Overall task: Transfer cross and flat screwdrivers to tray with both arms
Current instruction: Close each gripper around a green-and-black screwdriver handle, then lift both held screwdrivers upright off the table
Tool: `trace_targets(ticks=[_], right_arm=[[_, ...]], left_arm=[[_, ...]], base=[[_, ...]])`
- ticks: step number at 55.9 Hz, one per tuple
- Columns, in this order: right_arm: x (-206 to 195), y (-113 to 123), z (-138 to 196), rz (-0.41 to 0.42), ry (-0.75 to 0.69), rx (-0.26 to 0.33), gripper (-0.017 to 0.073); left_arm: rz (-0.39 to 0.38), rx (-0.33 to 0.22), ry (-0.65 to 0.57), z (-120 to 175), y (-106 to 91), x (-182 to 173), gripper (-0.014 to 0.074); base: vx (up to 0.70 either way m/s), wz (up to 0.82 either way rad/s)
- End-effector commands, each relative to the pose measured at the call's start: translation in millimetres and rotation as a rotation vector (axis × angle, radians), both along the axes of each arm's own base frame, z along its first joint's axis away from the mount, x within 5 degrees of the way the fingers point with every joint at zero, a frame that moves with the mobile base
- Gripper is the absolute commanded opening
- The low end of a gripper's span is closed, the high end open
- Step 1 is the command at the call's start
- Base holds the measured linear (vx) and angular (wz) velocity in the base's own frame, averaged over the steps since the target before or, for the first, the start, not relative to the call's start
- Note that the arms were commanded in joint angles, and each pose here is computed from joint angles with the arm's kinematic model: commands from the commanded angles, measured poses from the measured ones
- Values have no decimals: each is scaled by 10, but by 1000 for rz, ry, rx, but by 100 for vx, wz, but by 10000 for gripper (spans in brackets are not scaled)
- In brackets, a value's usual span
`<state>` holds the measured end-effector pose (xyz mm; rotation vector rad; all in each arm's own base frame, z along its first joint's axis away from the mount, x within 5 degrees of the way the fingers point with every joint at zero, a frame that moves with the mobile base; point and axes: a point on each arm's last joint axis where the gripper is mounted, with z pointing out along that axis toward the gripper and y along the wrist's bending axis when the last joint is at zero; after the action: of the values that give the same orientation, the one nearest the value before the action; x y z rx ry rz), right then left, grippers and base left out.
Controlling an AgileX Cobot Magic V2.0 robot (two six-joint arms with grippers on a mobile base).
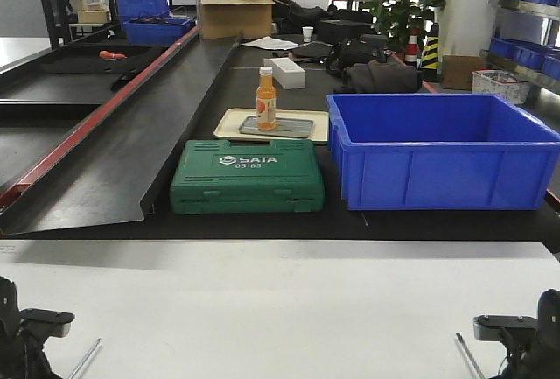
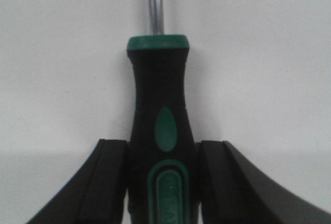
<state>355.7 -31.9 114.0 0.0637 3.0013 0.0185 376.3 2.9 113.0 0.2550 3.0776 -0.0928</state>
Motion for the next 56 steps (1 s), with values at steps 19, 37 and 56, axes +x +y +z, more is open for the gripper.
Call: trace_targets(ticks=[19, 37, 56], right_arm=[[29, -5, 808, -32, -271, 2, -8], [-514, 145, 2168, 12, -702, 66, -8], [-1589, 209, 2604, 9, -1145, -19, -8]], left_arm=[[88, -47, -178, 689, -49, 3, -6], [136, -200, -658, 1894, -157, -560, -3], [115, -116, -1152, 2327, -87, -1703, -3]], base=[[0, 0], [0, 0], [0, 0]])
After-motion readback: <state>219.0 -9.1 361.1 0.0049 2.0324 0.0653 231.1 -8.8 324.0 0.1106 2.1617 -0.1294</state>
